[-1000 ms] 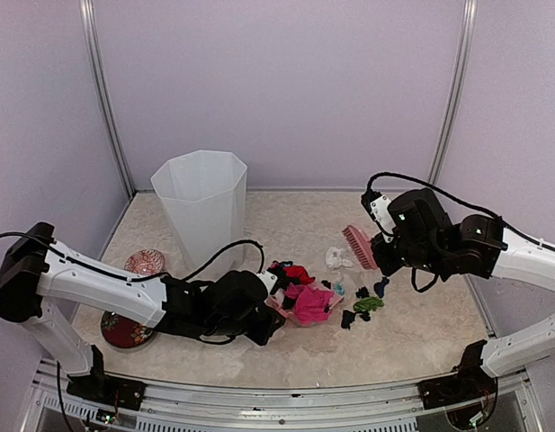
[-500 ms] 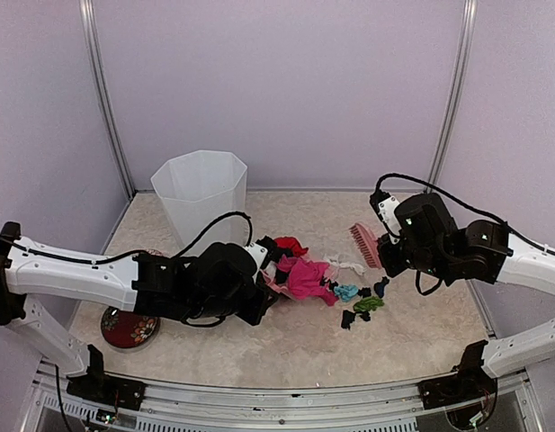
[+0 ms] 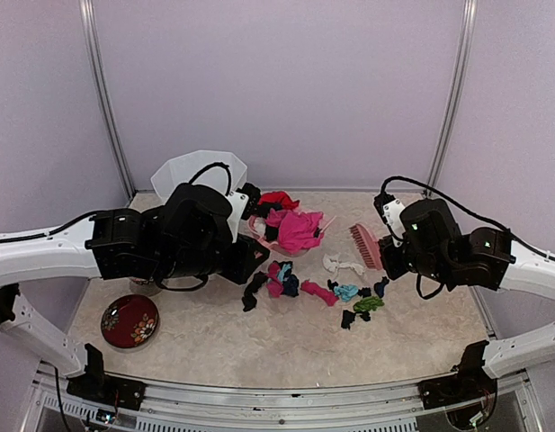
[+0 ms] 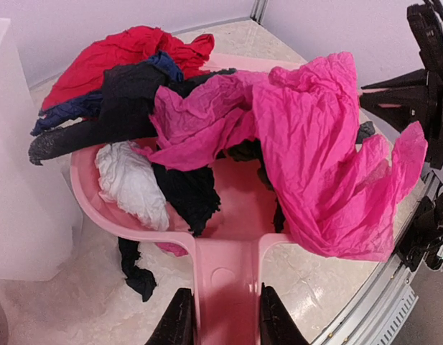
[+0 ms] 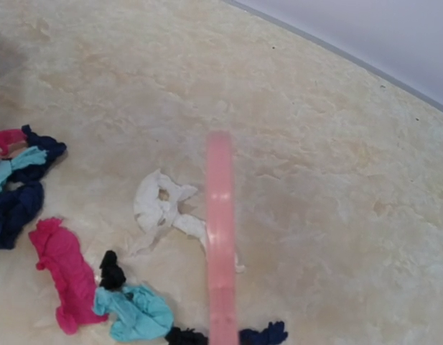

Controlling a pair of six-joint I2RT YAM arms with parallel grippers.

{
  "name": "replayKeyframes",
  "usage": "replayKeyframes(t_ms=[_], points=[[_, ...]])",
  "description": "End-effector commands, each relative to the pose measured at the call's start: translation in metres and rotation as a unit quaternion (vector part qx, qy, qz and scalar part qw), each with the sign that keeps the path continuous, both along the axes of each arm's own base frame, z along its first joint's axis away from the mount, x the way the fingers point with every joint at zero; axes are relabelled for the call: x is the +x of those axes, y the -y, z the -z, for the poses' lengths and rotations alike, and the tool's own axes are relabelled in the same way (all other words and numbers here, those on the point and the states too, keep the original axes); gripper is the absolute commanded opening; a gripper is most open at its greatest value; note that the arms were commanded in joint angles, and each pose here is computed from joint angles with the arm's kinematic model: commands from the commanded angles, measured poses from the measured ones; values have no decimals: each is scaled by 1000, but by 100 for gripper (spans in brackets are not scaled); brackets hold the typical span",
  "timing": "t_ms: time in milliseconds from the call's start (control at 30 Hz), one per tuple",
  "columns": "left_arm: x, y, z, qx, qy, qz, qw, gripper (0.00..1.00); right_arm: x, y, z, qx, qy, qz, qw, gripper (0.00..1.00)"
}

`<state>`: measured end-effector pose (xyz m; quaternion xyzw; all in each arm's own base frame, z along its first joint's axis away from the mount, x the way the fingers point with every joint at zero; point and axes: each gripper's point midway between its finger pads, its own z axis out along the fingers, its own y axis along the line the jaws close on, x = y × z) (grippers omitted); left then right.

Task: Sweep away the paper scraps from the table

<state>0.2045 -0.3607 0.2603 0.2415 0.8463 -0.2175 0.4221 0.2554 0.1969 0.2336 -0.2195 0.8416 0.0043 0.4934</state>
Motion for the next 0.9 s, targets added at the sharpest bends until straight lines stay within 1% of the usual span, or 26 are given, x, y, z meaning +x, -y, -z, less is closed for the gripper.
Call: replayKeyframes(t_ms=[0, 100, 300, 500, 567, 667, 867], points=[[12, -24, -47, -16, 22, -23, 999, 0, 3, -4, -14, 34, 15, -1, 999, 0], [21, -39, -70, -26, 30, -44, 998, 0, 2, -5, -15, 38, 15, -5, 999, 0], [42, -71, -111, -77, 36, -66, 994, 0, 2, -6, -14, 42, 17, -7, 999, 0], [54, -79, -121, -154, 4, -33, 988, 0, 5, -11, -11, 38, 16, -9, 999, 0], [59, -84, -123, -186, -11, -22, 982, 0, 6, -12, -10, 36, 15, -10, 999, 0], [59, -89, -134, -247, -29, 8, 969, 0, 6, -12, -9, 35, 14, -9, 999, 0], [61, -94, -137, -323, -70, 37, 943, 0, 8, -11, -9, 35, 17, -6, 999, 0]])
